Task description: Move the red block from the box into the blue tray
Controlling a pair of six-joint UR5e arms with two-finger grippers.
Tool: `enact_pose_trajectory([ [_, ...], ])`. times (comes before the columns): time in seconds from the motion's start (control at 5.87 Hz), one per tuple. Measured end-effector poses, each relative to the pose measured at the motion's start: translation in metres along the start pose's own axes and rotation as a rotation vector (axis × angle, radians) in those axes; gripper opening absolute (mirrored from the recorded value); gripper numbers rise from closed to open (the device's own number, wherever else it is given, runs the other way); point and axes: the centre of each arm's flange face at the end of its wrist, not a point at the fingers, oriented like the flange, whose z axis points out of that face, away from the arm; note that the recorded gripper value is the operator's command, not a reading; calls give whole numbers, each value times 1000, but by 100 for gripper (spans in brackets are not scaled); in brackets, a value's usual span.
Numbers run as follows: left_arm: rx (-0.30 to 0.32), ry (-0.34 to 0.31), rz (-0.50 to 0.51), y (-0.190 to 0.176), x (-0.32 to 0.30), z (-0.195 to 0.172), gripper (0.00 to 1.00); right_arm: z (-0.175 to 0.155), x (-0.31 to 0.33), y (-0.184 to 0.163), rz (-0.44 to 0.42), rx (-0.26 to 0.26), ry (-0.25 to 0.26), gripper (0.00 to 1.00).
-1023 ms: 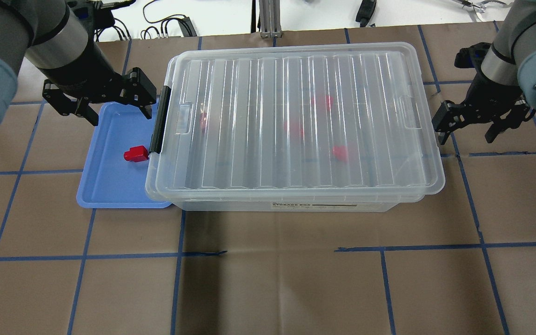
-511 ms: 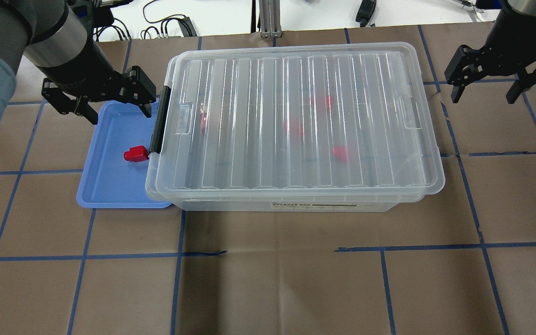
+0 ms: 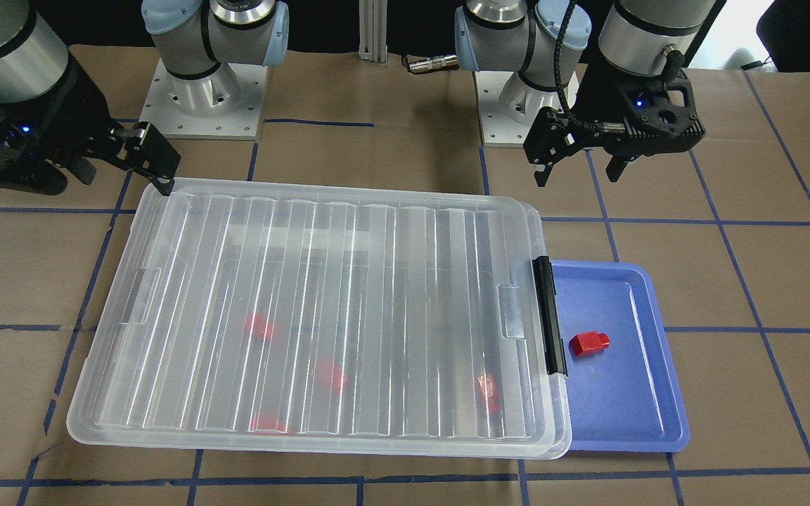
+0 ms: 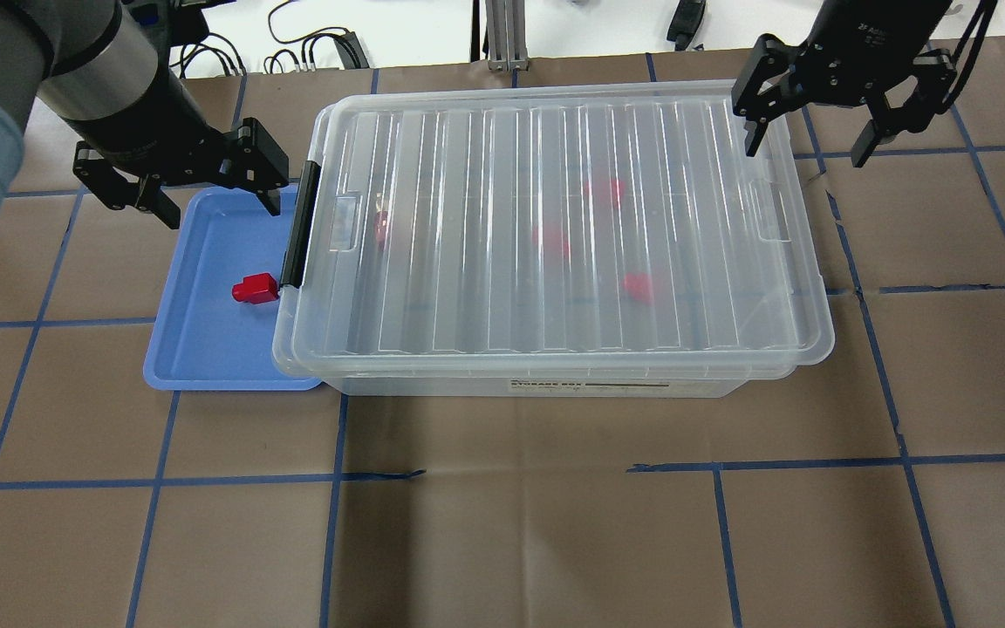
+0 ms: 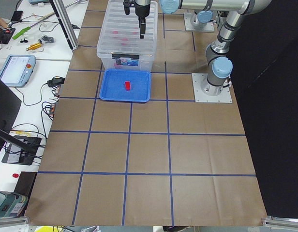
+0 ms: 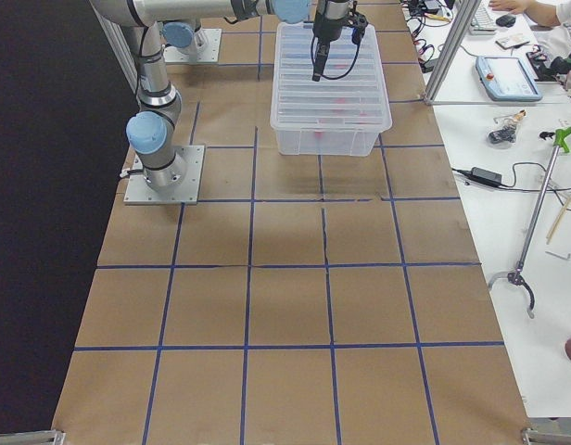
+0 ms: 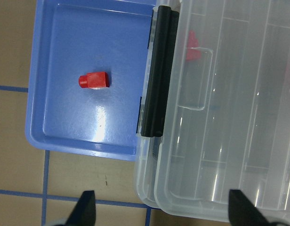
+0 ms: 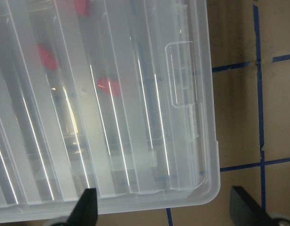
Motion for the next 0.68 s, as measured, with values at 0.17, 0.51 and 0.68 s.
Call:
enact_pose_trajectory([
  [0.17,1,0,-1,0,0,-1,98,4,-15,10,-26,-19,7,100],
  [0.51,5,1,-2,-2,-1,-3,98,17,-27,21,-56,-45,24,100],
  [0.68,5,3,-2,-2,-1,-3,98,21,-27,24,-60,-45,26,100],
])
